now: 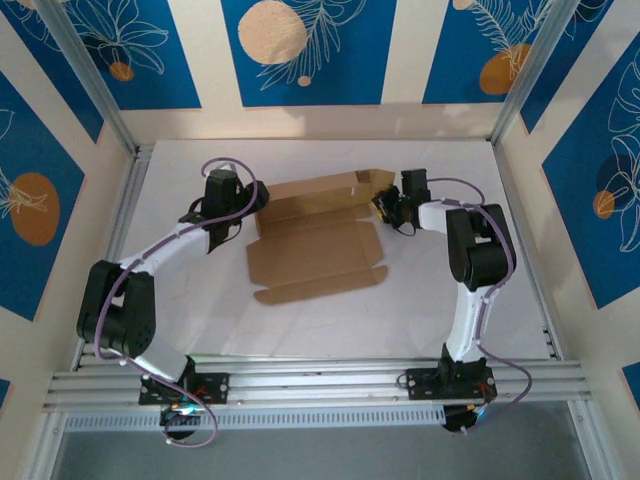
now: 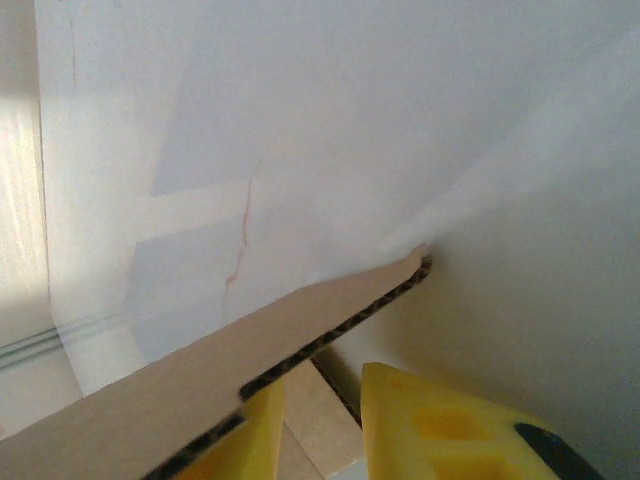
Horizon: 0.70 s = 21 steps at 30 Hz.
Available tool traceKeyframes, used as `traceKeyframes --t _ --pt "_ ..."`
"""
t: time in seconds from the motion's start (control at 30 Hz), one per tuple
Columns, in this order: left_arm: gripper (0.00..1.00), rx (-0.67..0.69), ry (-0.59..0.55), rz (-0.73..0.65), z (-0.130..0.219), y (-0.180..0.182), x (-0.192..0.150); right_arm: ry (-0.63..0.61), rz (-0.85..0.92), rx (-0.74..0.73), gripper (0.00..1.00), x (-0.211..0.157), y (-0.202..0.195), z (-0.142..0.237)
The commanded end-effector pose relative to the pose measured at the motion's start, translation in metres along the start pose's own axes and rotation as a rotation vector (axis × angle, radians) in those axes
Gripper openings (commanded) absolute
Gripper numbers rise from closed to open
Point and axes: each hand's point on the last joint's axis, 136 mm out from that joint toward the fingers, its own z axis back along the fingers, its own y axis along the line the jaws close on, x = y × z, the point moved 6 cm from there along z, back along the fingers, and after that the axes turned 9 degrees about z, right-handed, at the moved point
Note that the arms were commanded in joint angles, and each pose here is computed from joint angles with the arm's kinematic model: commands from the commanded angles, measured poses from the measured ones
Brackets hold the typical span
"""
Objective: Fold the paper box
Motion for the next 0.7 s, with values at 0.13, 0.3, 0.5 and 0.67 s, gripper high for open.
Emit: traceKeyframes --t 0.13,0.3,0.5,0.67 --pt "0.65 0.049 0.067 -0.012 -0.005 0.011 -0.016 0.099 -0.011 0.033 0.29 -0.017 0.009 -0.014" --pt "0.65 0.045 0.073 -0.006 -0.007 0.01 -0.018 0.155 -0.001 0.174 0.3 -0.022 0.029 -0.016" --pt "0.65 0.05 0.074 -0.009 -0.007 0.011 -0.019 0.147 0.062 0.324 0.3 -0.021 0.051 -0.008" --pt "0.65 0.052 0.076 -0.01 -0.007 0.012 -0.019 0.185 0.105 0.364 0.31 -0.027 0.06 -0.011"
